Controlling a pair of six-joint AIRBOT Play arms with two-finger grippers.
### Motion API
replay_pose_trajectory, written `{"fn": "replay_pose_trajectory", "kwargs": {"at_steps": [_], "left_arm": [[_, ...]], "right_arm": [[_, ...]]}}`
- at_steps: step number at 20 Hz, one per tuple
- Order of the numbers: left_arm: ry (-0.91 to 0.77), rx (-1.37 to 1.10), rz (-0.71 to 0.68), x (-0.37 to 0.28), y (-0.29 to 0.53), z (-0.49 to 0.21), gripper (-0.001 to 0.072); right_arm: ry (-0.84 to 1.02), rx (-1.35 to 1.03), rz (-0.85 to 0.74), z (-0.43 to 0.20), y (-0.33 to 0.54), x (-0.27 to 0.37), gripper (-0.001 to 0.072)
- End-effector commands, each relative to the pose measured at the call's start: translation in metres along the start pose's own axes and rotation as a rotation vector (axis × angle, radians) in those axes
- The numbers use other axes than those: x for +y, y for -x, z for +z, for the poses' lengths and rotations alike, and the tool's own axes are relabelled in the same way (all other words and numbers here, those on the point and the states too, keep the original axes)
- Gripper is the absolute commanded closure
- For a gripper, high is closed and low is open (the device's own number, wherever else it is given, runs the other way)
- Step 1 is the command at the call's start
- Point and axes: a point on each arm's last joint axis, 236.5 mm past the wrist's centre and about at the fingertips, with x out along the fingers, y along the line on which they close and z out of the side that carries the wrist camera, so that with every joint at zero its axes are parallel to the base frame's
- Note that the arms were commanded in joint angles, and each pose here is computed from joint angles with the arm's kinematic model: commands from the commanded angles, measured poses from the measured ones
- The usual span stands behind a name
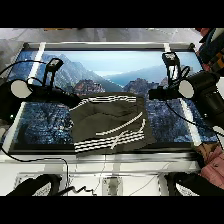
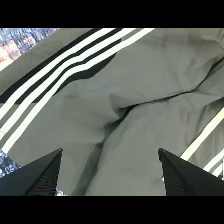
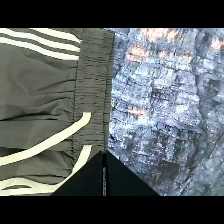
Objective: Fold the clothes and pants, and hang the long-sleeved shirts on hangers.
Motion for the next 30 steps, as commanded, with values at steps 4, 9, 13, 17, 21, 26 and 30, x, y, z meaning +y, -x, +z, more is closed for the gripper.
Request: {"fn": "replay_pose_trajectory", "kwargs": {"at_steps": [4,9,13,17,21,26,30], "left_arm": [[0.0,-0.002,0.001,0.0,0.0,0.0,0.0007],[0.0,-0.002,0.001,0.0,0.0,0.0,0.0008],[0.0,-0.002,0.001,0.0,0.0,0.0,0.0007],[0.0,-0.002,0.001,0.0,0.0,0.0,0.0007],[0.0,-0.002,0.0,0.0,0.0,0.0,0.0007],[0.016,-0.015,-0.03,-0.007,0.001,0.004,0.0007],[0.02,-0.019,-0.037,-0.009,0.001,0.005,0.0007]], "right_arm": [[0.0,0.0,0.001,0.0,0.0,0.0,0.0683],[0.0,0.0,0.001,0.0,0.0,0.0,0.0682],[0.0,0.0,0.001,0.0,0.0,0.0,0.0683],[0.0,-0.048,0.013,0.011,0.0,0.003,0.0683],[0.046,-0.104,-0.018,0.025,0.002,-0.004,0.0683],[0.281,0.037,-0.126,-0.003,-0.016,-0.07,0.0683],[0.079,0.323,0.086,-0.105,-0.059,-0.102,0.0684]]}}
